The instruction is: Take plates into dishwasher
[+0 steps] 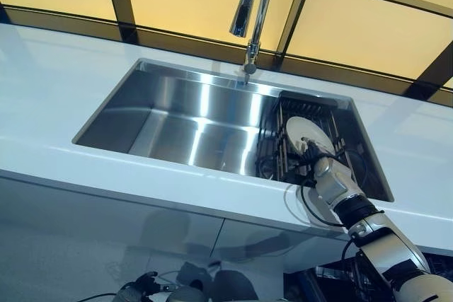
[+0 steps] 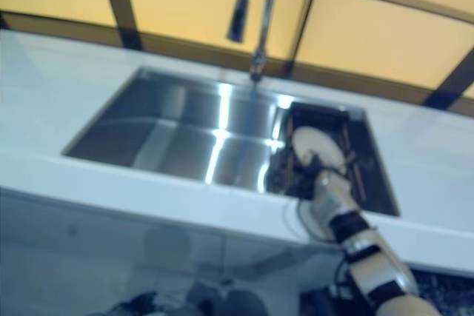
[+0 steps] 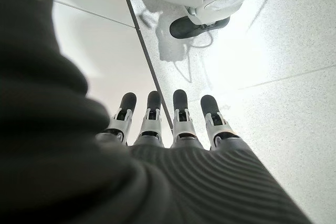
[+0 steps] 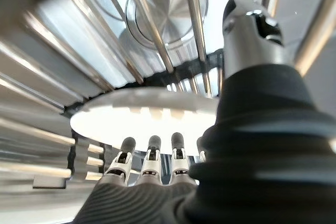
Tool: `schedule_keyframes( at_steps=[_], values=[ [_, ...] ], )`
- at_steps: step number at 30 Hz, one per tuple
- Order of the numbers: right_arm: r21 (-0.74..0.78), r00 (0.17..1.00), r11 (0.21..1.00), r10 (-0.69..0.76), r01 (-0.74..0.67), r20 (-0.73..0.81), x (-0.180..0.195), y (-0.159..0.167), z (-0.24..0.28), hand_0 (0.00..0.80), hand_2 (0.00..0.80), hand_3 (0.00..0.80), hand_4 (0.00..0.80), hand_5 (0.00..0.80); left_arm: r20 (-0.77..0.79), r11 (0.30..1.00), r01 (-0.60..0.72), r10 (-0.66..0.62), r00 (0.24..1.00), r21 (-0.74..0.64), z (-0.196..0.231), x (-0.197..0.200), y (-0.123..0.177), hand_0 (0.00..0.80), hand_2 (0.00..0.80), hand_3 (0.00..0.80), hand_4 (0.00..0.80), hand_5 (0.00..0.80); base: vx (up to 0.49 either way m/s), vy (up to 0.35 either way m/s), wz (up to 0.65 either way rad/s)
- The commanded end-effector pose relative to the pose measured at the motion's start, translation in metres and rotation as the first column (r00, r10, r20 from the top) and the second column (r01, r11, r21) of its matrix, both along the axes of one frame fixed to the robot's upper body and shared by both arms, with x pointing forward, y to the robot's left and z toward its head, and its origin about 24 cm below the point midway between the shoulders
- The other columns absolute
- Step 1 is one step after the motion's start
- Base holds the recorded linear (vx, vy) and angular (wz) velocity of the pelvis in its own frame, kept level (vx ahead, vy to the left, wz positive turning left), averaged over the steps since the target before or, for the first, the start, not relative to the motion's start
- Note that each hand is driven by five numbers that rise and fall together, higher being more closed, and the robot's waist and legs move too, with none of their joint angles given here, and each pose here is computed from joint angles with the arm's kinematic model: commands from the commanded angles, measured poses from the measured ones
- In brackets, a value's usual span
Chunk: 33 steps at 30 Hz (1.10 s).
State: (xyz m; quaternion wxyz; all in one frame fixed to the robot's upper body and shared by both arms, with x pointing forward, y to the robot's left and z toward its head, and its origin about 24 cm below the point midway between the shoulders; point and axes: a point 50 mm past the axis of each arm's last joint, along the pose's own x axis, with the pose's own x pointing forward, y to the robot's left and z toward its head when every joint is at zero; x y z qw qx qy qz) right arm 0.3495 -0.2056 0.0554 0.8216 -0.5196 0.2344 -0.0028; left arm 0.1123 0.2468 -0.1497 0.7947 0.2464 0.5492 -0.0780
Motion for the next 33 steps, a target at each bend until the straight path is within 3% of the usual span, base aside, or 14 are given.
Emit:
schedule_keyframes(
  at_steps=[1,11,13,16,17,20,33],
  values=[
    [-0.099,0.988,0.994,-0.032,0.048,0.154,0.020,-0.008,0.045,0.000,0.000,0.000,0.000,0.000,0.018,0.996,0.073,-0.072,0.997,-0.060,-0.003,0.012,-0.030,0.000,0.000,0.000,0.000,0.000,0.000,0.000,0.00],
    [-0.094,0.992,0.994,-0.041,0.052,0.121,0.015,0.001,0.027,0.000,0.000,0.000,0.000,0.000,0.026,0.995,0.073,-0.071,0.997,-0.069,-0.003,0.015,-0.034,0.000,0.000,0.000,0.000,0.000,0.000,0.000,0.00],
    [-0.094,0.992,0.994,-0.048,0.059,0.119,0.013,0.000,0.025,0.060,0.060,0.060,0.060,0.060,0.027,0.995,0.071,-0.069,0.997,-0.070,-0.003,0.015,-0.035,0.000,0.000,0.000,0.000,0.000,0.000,0.000,0.00],
    [-0.095,0.991,0.993,-0.060,0.072,0.122,0.012,-0.002,0.022,0.411,0.411,0.411,0.411,0.411,0.027,0.995,0.069,-0.067,0.997,-0.074,-0.004,0.015,-0.036,0.000,0.000,0.000,0.000,0.000,-0.003,0.005,-0.03],
    [-0.097,0.991,0.992,-0.063,0.075,0.122,0.012,-0.002,0.022,0.461,0.461,0.461,0.461,0.461,0.028,0.995,0.068,-0.066,0.997,-0.076,-0.004,0.015,-0.036,0.000,0.000,0.000,0.000,0.000,-0.005,0.007,-0.04],
    [-0.105,0.991,0.991,-0.066,0.079,0.120,0.012,-0.003,0.021,0.800,0.800,0.800,0.800,0.800,0.028,0.995,0.068,-0.066,0.997,-0.078,-0.004,0.016,-0.037,0.000,0.000,0.000,0.000,0.000,-0.005,0.006,0.04],
    [-0.133,0.987,0.988,-0.053,0.073,0.150,0.012,-0.008,0.024,0.800,0.800,0.800,0.800,0.800,0.032,0.995,0.062,-0.060,0.998,-0.080,-0.004,0.017,-0.038,0.000,0.000,0.000,0.000,0.000,-0.007,0.004,0.03]
  ],
)
